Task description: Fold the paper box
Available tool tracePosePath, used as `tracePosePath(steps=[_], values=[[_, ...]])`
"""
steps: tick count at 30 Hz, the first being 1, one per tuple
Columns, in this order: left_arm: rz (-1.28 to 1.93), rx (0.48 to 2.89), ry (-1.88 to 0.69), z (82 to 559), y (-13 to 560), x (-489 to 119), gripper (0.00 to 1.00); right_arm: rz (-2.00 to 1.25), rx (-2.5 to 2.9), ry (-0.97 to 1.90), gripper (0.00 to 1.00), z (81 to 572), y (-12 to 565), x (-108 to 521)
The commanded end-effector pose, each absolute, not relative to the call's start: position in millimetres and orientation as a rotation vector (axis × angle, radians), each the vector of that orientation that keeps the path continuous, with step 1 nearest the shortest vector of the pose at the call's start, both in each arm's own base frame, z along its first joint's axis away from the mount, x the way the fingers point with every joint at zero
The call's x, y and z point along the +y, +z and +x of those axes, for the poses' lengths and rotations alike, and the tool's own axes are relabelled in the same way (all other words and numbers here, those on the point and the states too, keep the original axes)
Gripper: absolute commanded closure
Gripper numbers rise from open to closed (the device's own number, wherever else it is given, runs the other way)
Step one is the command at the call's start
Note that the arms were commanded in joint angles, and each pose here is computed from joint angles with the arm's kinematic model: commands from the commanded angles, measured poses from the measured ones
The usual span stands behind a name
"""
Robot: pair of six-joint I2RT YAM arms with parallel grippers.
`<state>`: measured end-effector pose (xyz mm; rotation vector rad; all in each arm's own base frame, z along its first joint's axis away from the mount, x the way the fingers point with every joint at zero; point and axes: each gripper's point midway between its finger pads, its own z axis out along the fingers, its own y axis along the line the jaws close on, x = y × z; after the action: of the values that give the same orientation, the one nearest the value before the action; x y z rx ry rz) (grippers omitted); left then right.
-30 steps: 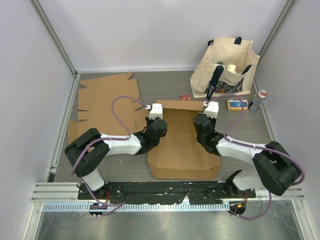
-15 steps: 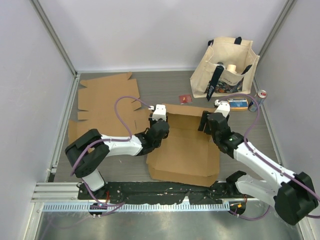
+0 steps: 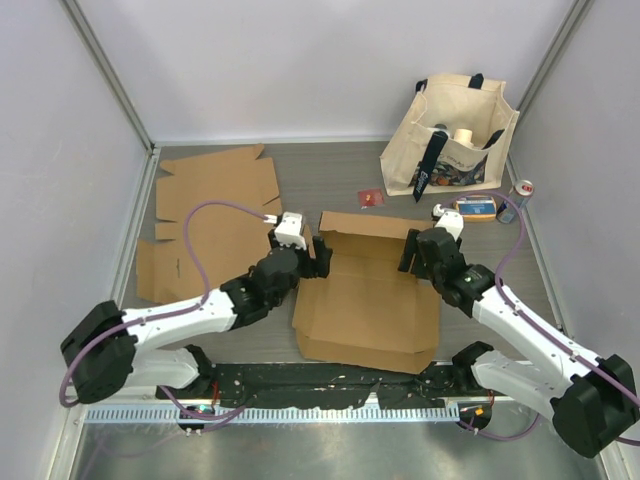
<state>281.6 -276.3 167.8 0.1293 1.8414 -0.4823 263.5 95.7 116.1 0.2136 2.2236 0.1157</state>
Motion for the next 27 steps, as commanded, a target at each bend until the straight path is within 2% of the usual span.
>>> tracePosePath(steps=[1,7,11,17,20,24,25,27], values=[[0.16,1.937,-0.637,252.4,158.5,-273.2,0.22,0.29,2.208,0.162,0.26,265.4,137.8,100.0],[0.02,2.062,-0.703,235.4,157.6,-248.5,0.24,0.341,2.194,0.129,0.31,265.9,135.9,92.8],[-0.047,2.197,-0.638,222.4,148.4,-228.6,0.26,0.332,2.174,0.187,0.35,267.1,142.4,100.0],[-0.158,2.393,-0.538,193.8,103.4,-202.8,0.26,0.308,2.207,0.224,0.31,262.8,145.1,106.6],[-0.21,2.426,-0.607,181.9,80.7,-204.6,0.27,0.296,2.197,0.244,0.3,262.8,151.5,108.8],[-0.223,2.452,-0.762,169.2,61.8,-220.5,0.36,0.269,2.187,0.272,0.3,262.6,160.8,112.7],[-0.216,2.439,-0.804,170.4,63.4,-227.2,0.43,0.265,2.186,0.277,0.3,262.1,162.6,113.2],[-0.19,2.48,-0.823,166.9,54.6,-234.4,0.47,0.266,2.182,0.279,0.3,260.4,164.9,112.0]])
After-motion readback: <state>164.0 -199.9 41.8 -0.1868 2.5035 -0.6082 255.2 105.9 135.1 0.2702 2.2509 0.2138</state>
